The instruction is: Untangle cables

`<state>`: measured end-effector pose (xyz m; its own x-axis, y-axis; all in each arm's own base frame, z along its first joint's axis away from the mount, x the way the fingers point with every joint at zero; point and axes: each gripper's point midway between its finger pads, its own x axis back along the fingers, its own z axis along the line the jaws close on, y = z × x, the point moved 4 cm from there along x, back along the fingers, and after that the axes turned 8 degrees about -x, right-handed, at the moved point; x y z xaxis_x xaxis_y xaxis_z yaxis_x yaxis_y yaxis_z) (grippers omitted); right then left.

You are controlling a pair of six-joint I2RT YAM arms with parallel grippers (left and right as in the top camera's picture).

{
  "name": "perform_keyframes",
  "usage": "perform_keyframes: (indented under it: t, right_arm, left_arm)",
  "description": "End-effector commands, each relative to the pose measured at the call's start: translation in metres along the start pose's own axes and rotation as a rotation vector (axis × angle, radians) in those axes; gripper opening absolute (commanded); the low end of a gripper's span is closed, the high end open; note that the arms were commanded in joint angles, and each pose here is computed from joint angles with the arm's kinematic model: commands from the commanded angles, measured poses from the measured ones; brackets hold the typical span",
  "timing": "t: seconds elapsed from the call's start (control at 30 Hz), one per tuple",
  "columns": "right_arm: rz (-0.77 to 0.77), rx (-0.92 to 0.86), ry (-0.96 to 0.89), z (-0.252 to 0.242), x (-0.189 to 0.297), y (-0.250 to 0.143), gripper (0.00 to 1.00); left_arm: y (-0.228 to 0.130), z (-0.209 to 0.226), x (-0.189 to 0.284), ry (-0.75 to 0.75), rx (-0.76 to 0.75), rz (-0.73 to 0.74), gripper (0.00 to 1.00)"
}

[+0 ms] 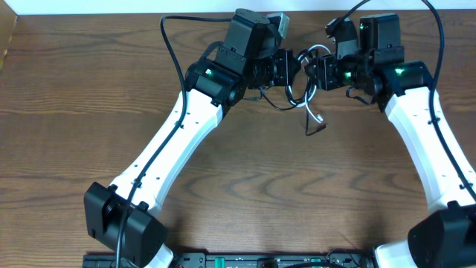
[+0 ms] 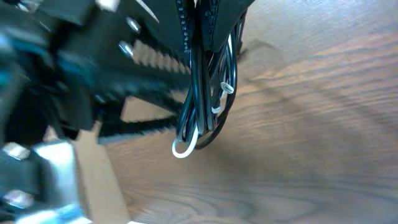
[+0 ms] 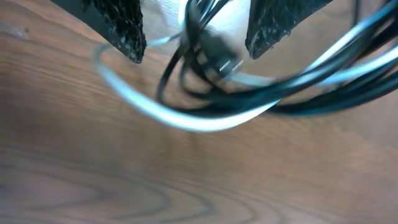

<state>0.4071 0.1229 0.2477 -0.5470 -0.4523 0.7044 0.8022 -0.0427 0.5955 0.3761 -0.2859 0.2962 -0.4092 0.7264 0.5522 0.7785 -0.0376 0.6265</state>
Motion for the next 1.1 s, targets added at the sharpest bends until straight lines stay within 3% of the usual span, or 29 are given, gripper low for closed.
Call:
perform_keyframes:
  t: [0.0, 0.23, 0.37, 0.5, 1.07]
  right_arm:
    - [0.013, -0.046, -0.062, -0.013, -0.015, -0.002, 0.47]
    - [0.021, -0.06, -0.056, -0.013, -0.021, -0.003, 0.27]
    - [0.007, -0.073, -0.056, -0.012, -0.011, -0.001, 0.11]
    - [-0.008, -0.08, -0.059, -0.009, 0.007, 0.0, 0.01]
    - [0.079, -0.2, -0.124, -0.023, 0.075, -0.033, 0.01]
  left_arm:
    - [-0.001, -0.01, 0.003, -0.064, 0.029, 0.014, 0.08]
    - [-0.001, -0.008, 0.002, -0.049, 0.039, 0.011, 0.07]
    - [0.003, 0.005, 0.002, 0.046, 0.045, -0.021, 0.08]
    - [0.005, 0.013, 0.002, 0.104, 0.042, -0.045, 0.08]
    - [0.016, 0.035, 0.01, 0.176, 0.029, -0.087, 0.08]
